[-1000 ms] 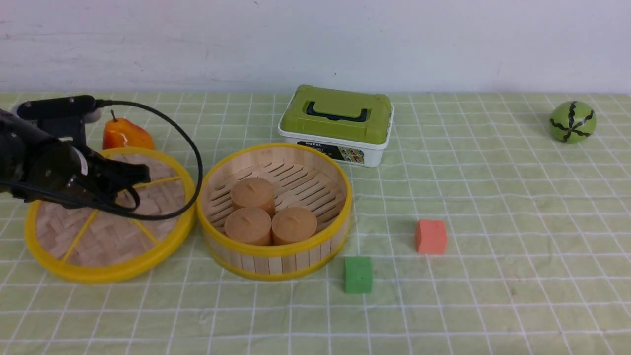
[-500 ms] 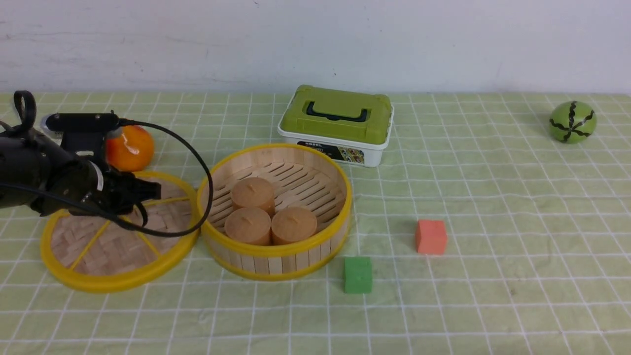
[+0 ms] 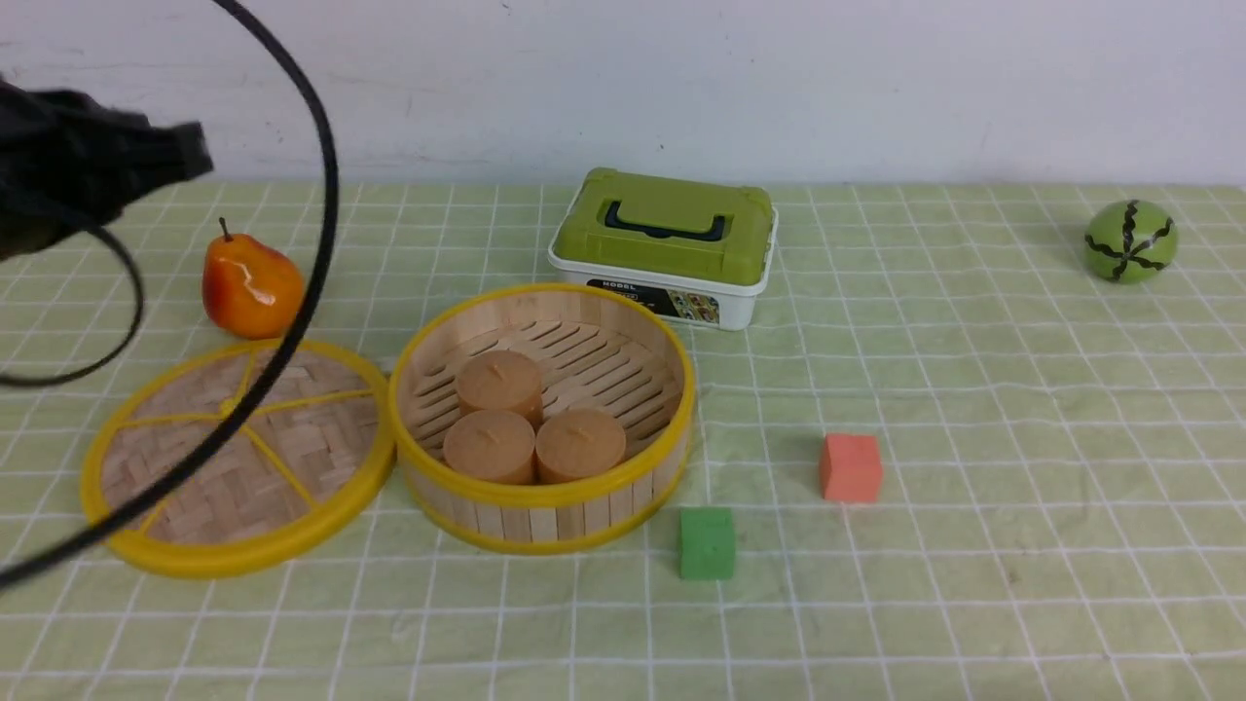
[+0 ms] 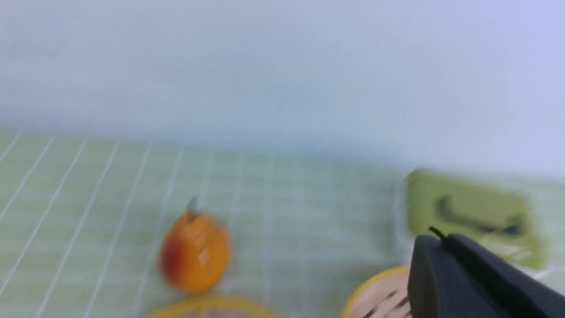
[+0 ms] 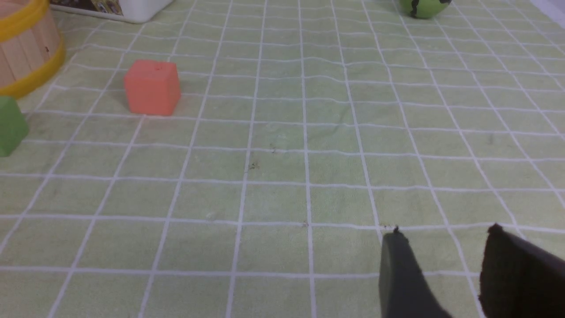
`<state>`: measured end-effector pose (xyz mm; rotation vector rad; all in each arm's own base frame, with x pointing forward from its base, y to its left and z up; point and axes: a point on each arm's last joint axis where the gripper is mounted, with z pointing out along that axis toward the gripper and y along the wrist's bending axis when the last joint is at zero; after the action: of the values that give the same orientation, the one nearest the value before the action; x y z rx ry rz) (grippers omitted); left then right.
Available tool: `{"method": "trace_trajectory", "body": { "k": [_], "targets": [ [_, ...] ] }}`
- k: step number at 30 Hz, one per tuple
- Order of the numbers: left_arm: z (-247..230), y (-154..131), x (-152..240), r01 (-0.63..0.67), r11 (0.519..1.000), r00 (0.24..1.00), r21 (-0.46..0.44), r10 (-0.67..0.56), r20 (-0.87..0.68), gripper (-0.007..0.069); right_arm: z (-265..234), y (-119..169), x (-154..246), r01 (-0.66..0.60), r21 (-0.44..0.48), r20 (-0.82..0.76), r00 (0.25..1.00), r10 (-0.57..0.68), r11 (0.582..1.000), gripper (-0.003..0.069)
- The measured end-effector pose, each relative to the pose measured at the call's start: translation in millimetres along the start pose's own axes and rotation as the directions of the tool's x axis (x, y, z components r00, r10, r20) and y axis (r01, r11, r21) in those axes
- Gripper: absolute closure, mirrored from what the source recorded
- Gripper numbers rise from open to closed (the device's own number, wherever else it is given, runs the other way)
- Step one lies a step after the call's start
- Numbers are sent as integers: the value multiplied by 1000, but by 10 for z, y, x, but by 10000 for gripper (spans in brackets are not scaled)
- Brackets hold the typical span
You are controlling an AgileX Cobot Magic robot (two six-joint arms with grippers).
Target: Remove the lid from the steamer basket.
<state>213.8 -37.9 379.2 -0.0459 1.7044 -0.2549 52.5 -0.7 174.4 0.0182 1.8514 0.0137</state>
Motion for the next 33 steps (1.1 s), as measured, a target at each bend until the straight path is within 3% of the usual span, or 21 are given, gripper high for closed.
{"method": "trace_trajectory", "body": {
  "k": [4, 6, 18, 27, 33],
  "targets": [
    [-498, -9, 102, 10, 997, 994, 72, -17, 104, 638, 0, 0, 0, 0, 0, 0, 1000, 0, 1000, 418],
    [-767, 55, 358, 16, 996, 992, 85, -26, 121, 638, 0, 0, 0, 0, 0, 0, 1000, 0, 1000, 418],
    [-1020, 313, 1643, 68, 995, 996, 66, -64, -59, 638, 0, 0, 0, 0, 0, 0, 1000, 0, 1000, 418],
    [-1035, 398, 1936, 173, 985, 971, 3, -170, -167, 638, 0, 0, 0, 0, 0, 0, 1000, 0, 1000, 418],
    [-1133, 422, 1950, 184, 983, 980, 18, -182, -85, 638, 0, 0, 0, 0, 0, 0, 1000, 0, 1000, 418]
  ]
}}
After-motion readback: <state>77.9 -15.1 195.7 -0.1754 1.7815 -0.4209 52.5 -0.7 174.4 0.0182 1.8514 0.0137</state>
